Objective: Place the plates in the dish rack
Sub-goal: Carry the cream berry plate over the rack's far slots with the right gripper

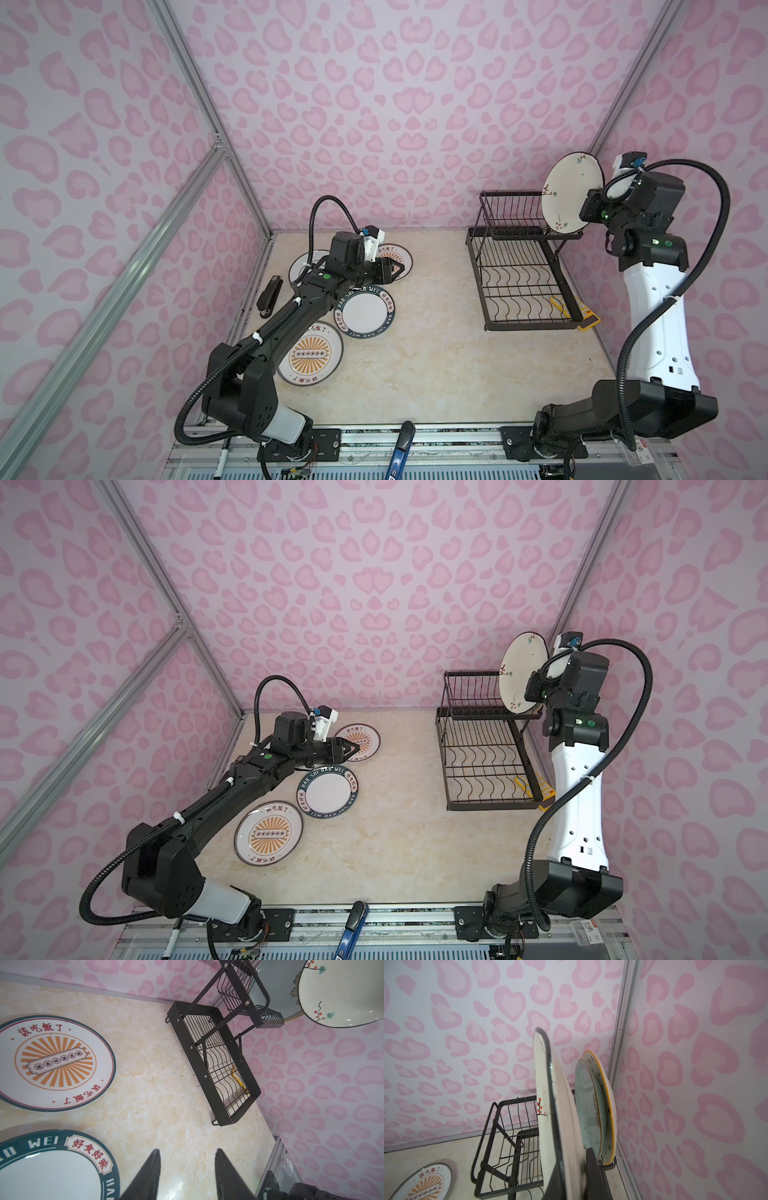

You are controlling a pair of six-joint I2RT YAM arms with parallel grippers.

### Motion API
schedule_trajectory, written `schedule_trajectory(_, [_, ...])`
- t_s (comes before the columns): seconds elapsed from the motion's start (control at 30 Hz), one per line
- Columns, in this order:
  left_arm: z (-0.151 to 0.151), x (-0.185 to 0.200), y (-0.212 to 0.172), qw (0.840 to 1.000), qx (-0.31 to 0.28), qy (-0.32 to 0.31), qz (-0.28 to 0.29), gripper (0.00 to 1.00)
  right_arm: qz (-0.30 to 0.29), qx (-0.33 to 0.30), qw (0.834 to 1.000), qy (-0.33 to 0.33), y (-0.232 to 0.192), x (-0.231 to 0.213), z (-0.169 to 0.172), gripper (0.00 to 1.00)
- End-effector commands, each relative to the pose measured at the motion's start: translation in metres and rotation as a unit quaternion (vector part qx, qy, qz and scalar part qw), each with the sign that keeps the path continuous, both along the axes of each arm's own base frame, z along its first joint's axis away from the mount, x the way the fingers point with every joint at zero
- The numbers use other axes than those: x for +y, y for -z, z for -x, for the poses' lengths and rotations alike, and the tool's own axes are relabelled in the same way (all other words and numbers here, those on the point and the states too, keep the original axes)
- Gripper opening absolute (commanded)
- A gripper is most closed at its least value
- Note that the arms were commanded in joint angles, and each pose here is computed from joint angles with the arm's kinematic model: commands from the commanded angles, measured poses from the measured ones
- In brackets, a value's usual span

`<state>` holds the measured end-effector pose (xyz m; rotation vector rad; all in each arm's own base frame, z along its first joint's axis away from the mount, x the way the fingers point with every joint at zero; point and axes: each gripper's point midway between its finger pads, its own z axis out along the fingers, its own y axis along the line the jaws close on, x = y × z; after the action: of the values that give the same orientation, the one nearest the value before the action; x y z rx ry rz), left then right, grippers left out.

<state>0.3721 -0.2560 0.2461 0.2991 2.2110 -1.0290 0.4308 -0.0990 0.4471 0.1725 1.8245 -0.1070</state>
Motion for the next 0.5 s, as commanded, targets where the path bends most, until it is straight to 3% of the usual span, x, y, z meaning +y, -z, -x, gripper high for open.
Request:
schedule_trajectory(0.0, [-0.003, -0.002, -0.003, 1.0, -0.01, 0.005, -0.002, 0.45, 0.063, -0.063, 0.996, 0.003, -0.031, -0.009, -0.011, 0.0])
schedule_trajectory(0.47, [-0.002, 0.0, -0.001, 1.0, -0.01, 0.0, -0.005, 0.45, 0.093, -0.053, 0.994, 0.035, -0.019, -0.027, -0.046, 0.0])
